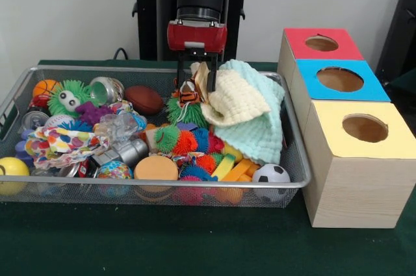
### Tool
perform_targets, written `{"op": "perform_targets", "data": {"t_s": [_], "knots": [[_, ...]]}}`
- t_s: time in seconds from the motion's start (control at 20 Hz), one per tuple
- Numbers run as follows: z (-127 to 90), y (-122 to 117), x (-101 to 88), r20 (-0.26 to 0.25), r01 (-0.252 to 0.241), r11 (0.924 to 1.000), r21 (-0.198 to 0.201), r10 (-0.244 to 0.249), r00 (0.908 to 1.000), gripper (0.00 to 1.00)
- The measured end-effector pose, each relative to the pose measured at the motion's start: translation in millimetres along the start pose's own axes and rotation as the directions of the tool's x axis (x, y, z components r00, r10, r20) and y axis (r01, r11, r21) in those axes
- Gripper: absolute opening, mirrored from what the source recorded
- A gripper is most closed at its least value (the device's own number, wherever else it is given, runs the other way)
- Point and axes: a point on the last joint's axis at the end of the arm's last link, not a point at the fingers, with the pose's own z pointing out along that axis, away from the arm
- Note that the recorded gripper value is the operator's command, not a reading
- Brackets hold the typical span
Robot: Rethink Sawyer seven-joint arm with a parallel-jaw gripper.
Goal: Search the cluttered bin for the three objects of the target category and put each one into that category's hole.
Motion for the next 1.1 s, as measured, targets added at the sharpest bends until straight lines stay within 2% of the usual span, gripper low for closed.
{"op": "perform_targets", "data": {"t_s": [0.25,0.5,0.65,0.7,0.9,0.95,1.1], "knots": [[-2,-7,-5.8,0.013,-0.002,0.9999,-0.016,0.002,0.9999,1.0],[-3,-26,-18.4,0.017,-0.029,0.9993,-0.025,0.03,0.9994,1.0],[-5,-40,-29.9,-0.008,-0.061,0.9978,-0.024,0.061,0.9981,1.0],[-6,-48,-37.4,-0.036,-0.087,0.996,-0.021,0.086,0.9957,1.0],[-7,-61,-48.4,-0.093,-0.129,0.9916,-0.011,0.128,0.9874,1.0],[-7,-65,-51.5,-0.12,-0.141,0.99,-0.008,0.139,0.9829,1.0],[-8,-66,-55.8,-0.146,-0.151,0.9884,-0.01,0.148,0.9781,1.0]]}}
